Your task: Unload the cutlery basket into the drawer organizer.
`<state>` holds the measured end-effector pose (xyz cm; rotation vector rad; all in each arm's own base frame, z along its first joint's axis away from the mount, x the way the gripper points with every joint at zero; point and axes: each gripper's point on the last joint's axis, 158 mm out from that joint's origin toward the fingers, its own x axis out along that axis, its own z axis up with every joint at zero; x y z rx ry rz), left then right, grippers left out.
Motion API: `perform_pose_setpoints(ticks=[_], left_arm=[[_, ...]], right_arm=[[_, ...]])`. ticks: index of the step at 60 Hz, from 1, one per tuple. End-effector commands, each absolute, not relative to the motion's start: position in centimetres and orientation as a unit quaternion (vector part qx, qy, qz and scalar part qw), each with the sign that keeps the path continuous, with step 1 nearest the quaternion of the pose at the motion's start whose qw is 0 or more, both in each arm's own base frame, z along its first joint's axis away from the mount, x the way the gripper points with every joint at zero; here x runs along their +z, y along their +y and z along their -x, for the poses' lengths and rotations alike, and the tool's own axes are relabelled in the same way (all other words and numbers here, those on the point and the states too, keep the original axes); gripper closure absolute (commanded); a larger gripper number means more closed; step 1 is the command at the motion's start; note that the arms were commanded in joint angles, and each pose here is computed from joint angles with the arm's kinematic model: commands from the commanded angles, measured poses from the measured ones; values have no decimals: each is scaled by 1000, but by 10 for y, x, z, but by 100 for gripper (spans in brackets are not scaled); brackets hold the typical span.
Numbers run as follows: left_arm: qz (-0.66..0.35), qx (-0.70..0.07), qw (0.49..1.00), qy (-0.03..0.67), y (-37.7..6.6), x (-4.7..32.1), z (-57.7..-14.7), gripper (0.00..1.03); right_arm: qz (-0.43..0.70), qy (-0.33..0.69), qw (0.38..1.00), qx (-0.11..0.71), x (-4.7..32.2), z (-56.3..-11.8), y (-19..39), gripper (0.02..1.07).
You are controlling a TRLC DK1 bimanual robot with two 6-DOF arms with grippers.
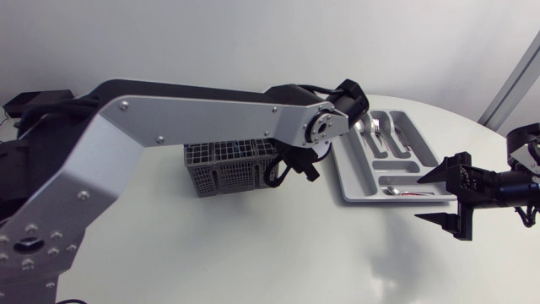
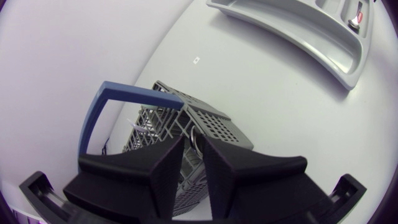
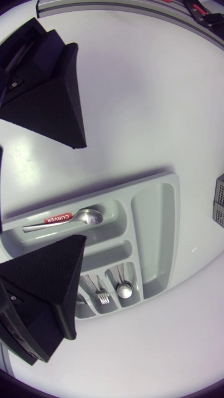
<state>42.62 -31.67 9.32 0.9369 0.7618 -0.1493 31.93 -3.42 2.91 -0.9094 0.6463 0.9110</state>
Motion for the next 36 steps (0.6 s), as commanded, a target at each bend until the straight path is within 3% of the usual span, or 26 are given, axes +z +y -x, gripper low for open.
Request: perform_pose_setpoints(ticks=[1, 22, 36], left_arm=[[-437, -60, 822, 361, -320, 82, -433, 89], [-434, -61, 825, 357, -321, 87, -431, 100], [-430, -64, 830, 350, -320, 99, -429, 100]], right_arm=[[424, 287, 748, 423, 27, -313, -31, 7], [423, 288, 746, 426, 23, -309, -31, 7], [424, 287, 745, 428, 20, -307, -30, 7]])
